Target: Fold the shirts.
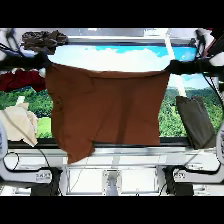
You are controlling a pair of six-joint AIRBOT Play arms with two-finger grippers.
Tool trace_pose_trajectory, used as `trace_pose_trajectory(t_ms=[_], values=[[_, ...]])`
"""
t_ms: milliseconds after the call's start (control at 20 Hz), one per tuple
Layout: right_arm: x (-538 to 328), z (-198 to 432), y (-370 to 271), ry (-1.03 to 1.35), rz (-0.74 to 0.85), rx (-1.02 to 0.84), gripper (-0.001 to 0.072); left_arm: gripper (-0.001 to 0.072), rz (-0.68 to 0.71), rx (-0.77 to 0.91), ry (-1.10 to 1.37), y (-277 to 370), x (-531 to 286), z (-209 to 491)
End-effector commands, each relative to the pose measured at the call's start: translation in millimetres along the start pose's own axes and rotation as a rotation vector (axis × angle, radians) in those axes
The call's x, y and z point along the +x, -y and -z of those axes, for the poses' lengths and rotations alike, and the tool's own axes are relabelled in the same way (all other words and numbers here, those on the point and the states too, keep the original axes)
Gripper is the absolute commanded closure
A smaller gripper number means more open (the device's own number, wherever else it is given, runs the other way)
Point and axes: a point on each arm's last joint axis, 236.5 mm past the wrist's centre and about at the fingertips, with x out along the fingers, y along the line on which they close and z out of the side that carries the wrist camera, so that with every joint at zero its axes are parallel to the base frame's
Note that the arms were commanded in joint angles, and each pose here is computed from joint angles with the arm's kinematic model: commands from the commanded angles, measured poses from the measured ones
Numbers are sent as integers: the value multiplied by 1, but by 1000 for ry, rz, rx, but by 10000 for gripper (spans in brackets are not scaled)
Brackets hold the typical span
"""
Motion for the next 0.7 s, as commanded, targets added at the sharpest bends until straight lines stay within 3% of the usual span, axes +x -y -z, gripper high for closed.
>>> trace_pose_trajectory(t_ms=[0, 200, 400, 650], values=[[69, 12, 35, -22, 92, 48, 684, 696, -55, -81, -90, -44, 73, 30], [67, 15, 39, -38, 108, 26, 684, 695, -120, -13, -171, -60, 71, 48], [60, 65, 46, -254, 139, -13, 685, 695, -107, 45, -413, -61, 59, 106], [70, 131, 50, -427, 124, 35, 684, 695, -125, 17, -518, -75, 65, 149]])
